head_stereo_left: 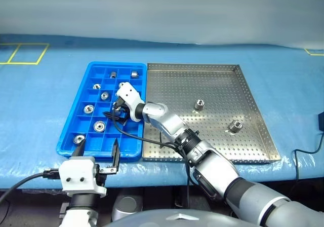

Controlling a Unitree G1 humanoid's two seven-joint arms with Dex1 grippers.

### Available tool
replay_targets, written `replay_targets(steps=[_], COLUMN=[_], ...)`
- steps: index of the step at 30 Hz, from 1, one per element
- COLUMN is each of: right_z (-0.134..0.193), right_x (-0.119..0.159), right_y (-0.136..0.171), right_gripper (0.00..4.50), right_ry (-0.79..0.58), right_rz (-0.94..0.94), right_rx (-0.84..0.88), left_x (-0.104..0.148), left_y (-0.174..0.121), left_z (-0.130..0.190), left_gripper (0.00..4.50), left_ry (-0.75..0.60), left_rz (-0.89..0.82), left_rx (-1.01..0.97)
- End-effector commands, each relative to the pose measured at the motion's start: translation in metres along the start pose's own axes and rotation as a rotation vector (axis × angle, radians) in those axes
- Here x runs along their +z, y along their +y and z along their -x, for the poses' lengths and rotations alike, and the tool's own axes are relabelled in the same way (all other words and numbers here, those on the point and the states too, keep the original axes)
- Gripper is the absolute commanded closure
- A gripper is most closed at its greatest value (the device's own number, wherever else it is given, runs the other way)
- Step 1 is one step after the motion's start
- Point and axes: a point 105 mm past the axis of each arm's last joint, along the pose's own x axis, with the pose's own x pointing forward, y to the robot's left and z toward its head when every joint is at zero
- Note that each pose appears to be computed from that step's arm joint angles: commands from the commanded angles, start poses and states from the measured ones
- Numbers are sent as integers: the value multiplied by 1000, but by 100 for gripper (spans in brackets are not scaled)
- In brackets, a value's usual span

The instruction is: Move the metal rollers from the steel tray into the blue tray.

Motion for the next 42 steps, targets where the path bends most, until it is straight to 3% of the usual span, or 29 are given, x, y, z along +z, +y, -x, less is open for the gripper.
replay_targets(steps=[1,8,12,17,27,38,42], right_z=[-9,41,68,86,108,139,146], right_x=[69,73,44,11,-35,-80,-81], right_y=[37,-45,-98,-124,-137,-120,-113], right_gripper=[1,1,1,1,1,1,1], right_ry=[-212,-265,-203,-134,-18,108,65], right_rz=[-96,-154,-233,-279,-272,-284,-345], right_rx=[96,-265,-577,-783,-956,-1024,-1013], left_x=[8,8,10,7,6,6,5], left_y=[-6,-17,-27,-43,-61,-60,-61], left_z=[-6,-23,-34,-43,-46,-45,-45], left_gripper=[0,0,0,0,0,0,0], left_ry=[-40,-51,-56,-37,-25,-20,-18], left_rz=[16,24,24,16,35,41,44], left_rx=[-59,-184,-266,-357,-426,-415,-418])
